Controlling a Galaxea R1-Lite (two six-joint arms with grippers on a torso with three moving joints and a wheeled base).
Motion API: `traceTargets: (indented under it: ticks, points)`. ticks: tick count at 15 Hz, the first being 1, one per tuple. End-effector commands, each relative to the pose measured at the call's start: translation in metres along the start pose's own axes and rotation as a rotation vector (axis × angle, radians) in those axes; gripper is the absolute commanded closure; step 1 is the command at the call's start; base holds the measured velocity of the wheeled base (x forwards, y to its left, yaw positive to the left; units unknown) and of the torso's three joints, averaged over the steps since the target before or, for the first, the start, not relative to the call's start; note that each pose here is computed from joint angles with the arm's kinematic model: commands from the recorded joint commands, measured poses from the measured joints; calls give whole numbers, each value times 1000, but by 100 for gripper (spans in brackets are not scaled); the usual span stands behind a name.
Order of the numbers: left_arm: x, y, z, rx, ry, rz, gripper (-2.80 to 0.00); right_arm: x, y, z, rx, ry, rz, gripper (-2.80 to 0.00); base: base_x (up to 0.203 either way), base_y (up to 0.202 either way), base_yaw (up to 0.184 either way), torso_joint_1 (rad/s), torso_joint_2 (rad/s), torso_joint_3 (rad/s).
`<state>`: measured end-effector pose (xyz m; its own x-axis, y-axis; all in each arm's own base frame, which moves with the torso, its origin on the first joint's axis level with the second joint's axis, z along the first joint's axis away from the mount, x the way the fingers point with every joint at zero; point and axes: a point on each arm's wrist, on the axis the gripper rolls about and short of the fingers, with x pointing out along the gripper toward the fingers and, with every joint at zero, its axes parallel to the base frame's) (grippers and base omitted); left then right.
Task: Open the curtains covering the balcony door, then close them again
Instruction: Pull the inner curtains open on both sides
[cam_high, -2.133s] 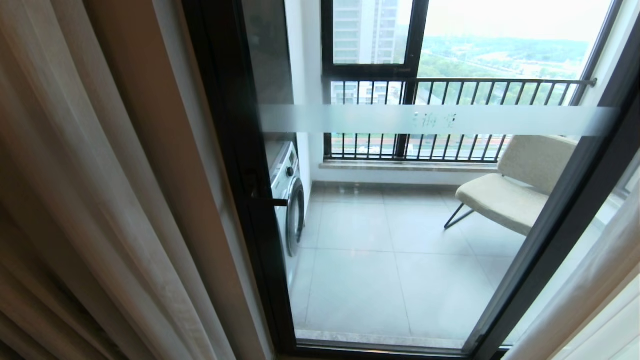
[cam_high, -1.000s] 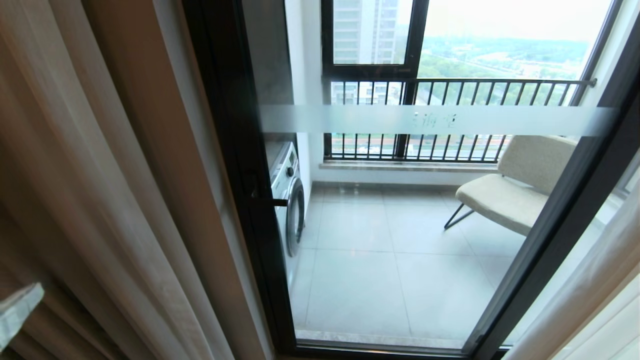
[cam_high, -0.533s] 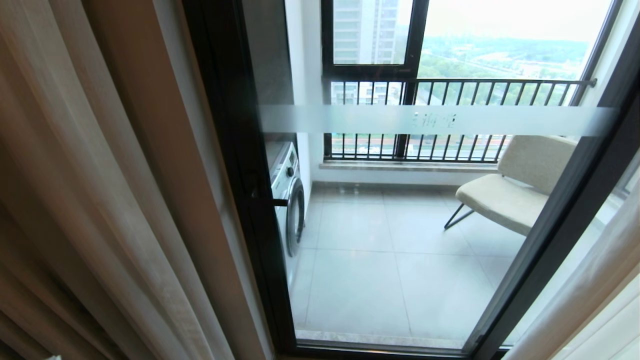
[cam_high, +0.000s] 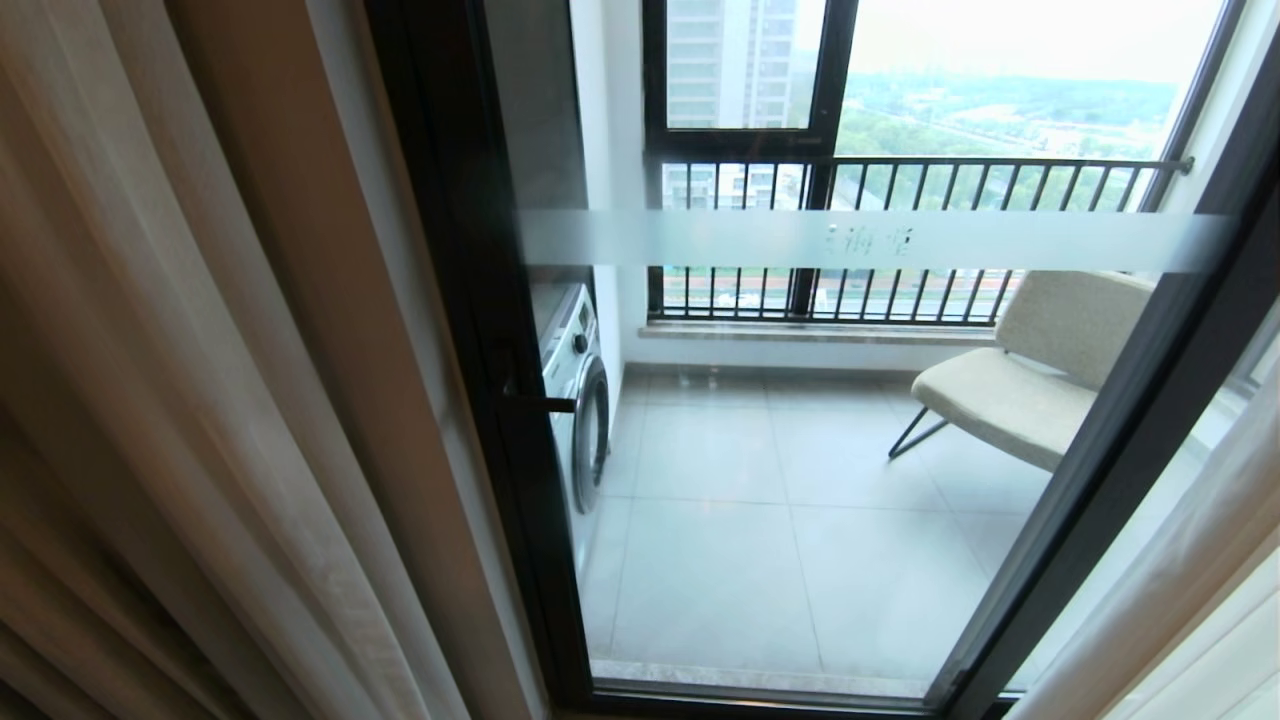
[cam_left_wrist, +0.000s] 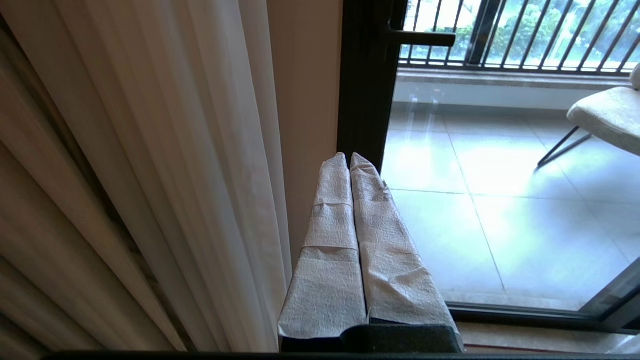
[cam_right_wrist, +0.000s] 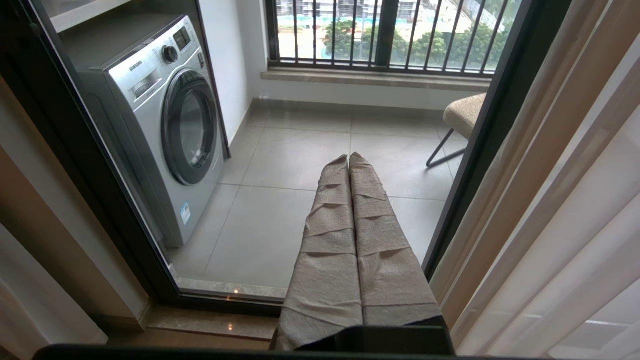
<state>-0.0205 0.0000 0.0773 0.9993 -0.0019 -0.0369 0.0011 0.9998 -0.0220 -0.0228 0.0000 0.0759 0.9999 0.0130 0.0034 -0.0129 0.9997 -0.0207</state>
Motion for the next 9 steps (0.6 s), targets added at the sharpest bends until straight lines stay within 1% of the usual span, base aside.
traceTargets:
  ticks: [1,9]
  points:
    - [-3,0,-1,-1,-34,-2,0,0,0,0,-1,0,1,0,0,0,0,0,0,0]
    - [-3,0,-2,-1,-32,-2,0,0,0,0,-1,-1,1,0,0,0,0,0,0,0]
